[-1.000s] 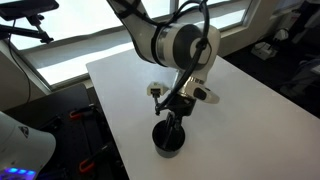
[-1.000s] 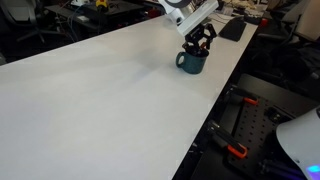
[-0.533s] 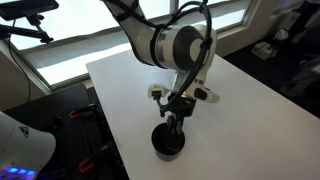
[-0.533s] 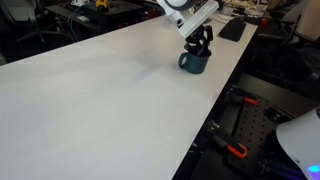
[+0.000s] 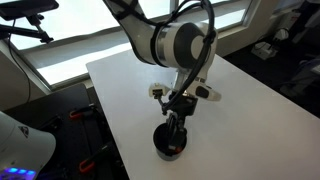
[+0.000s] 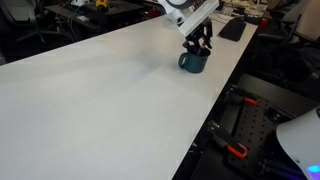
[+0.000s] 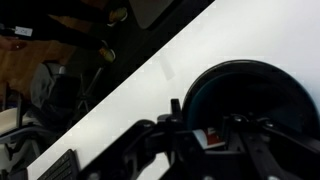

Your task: Take the marker out of the mug.

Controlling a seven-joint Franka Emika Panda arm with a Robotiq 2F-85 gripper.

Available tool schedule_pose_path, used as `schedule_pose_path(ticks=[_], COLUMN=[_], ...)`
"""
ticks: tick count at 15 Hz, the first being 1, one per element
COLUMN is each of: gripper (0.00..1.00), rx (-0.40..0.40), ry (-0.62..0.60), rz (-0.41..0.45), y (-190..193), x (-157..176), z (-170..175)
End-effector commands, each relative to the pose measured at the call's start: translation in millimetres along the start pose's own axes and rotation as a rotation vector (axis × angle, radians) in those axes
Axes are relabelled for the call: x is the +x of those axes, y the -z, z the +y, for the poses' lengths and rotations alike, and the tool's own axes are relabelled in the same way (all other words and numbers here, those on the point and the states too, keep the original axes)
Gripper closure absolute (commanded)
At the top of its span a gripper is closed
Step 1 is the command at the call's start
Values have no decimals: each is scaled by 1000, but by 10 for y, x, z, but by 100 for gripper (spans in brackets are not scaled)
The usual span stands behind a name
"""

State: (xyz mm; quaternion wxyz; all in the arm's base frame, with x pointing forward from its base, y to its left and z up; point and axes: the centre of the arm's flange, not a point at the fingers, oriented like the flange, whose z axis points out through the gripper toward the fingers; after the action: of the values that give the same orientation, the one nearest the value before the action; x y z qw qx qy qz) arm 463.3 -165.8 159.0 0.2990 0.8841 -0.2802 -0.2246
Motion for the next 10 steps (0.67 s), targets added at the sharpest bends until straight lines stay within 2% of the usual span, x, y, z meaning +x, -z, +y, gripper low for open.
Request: schedule_pose_path(ticks=[1, 5, 6, 8, 10], gripper=[31, 1, 18, 3, 0], rx=[4, 1, 2, 2, 2], ry=[3, 12, -1, 0, -2], rz=[15, 32, 6, 7, 7], y=[42, 82, 23, 26, 32], x=[-17, -53, 12, 11, 9], z=[13, 29, -2, -6, -6])
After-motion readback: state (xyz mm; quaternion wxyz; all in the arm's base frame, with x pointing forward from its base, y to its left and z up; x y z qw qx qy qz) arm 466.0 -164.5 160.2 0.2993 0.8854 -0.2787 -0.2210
